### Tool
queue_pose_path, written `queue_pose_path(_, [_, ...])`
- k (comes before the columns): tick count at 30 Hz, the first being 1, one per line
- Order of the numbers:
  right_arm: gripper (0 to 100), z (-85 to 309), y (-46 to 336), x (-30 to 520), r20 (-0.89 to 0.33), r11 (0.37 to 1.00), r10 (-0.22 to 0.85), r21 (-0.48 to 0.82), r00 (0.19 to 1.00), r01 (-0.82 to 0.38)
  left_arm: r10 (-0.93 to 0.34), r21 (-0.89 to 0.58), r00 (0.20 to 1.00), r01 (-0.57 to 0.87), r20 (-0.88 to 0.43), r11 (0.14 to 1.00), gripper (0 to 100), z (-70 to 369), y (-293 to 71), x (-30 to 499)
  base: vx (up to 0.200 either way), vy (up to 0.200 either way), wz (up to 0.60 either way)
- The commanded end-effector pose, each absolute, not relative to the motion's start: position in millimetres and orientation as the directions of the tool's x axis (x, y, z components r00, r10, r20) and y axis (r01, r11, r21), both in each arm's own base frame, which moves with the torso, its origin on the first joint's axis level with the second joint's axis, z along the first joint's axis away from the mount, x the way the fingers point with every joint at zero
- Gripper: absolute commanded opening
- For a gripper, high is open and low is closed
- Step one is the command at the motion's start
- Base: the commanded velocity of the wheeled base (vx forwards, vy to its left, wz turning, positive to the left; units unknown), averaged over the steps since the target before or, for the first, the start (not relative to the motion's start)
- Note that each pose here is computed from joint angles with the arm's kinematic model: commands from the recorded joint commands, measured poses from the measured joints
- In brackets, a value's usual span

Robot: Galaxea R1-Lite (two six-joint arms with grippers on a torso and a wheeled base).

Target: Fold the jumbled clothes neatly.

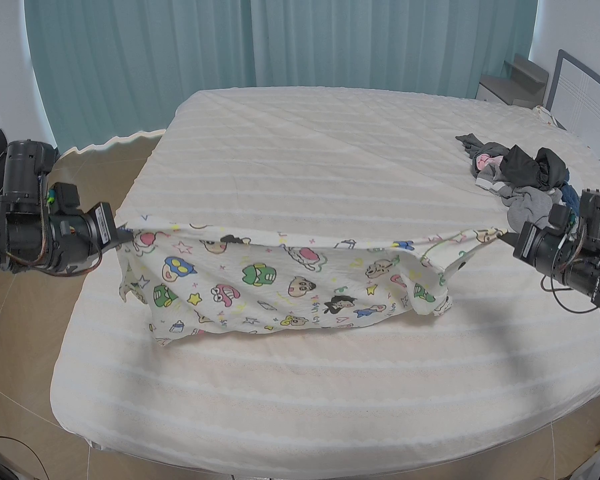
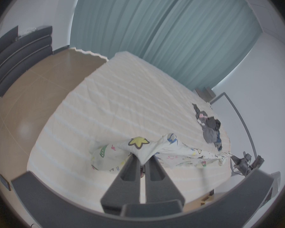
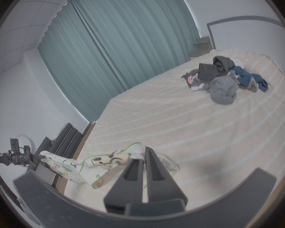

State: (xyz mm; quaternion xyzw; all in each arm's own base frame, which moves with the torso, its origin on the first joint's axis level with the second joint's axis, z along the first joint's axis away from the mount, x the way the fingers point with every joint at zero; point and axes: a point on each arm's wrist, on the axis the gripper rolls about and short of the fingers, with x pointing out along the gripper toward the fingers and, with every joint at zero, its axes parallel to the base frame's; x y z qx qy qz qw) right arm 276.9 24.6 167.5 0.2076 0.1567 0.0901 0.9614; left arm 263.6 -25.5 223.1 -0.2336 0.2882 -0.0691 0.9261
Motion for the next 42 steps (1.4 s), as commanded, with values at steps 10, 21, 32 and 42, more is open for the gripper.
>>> queue_pose_path(10, [0, 279.3, 34.3, 359.1, 0.006, 0.866, 0.166, 0.478, 0.986, -0.149, -0.127, -0.518, 0.972, 0.007, -0.196, 0.856, 0, 302.6, -27.0, 363.8, 0.0, 0.0, 0.0])
queue_pose_path(21, [0, 371.1, 21.9, 345.4, 0.28, 0.857, 0.111, 0.459, 0.954, -0.234, -0.116, -0.572, 0.988, 0.153, 0.101, 0.806, 0, 373.7, -23.1, 364.9, 0.0, 0.0, 0.0])
queue_pose_path(32, [0, 296.4, 50.2, 334.2, -0.012, 0.839, 0.277, 0.49, 0.961, -0.236, -0.216, -0.608, 0.974, 0.211, 0.066, 0.765, 0, 366.9, -46.7, 344.8, 0.0, 0.0, 0.0])
queue_pose_path(42, [0, 188.1, 112.4, 320.6, -0.334, 0.812, 0.486, 0.513, 0.807, -0.277, -0.429, -0.6, 0.9, 0.388, 0.08, 0.7, 0, 399.7, -86.8, 280.4, 0.0, 0.0, 0.0])
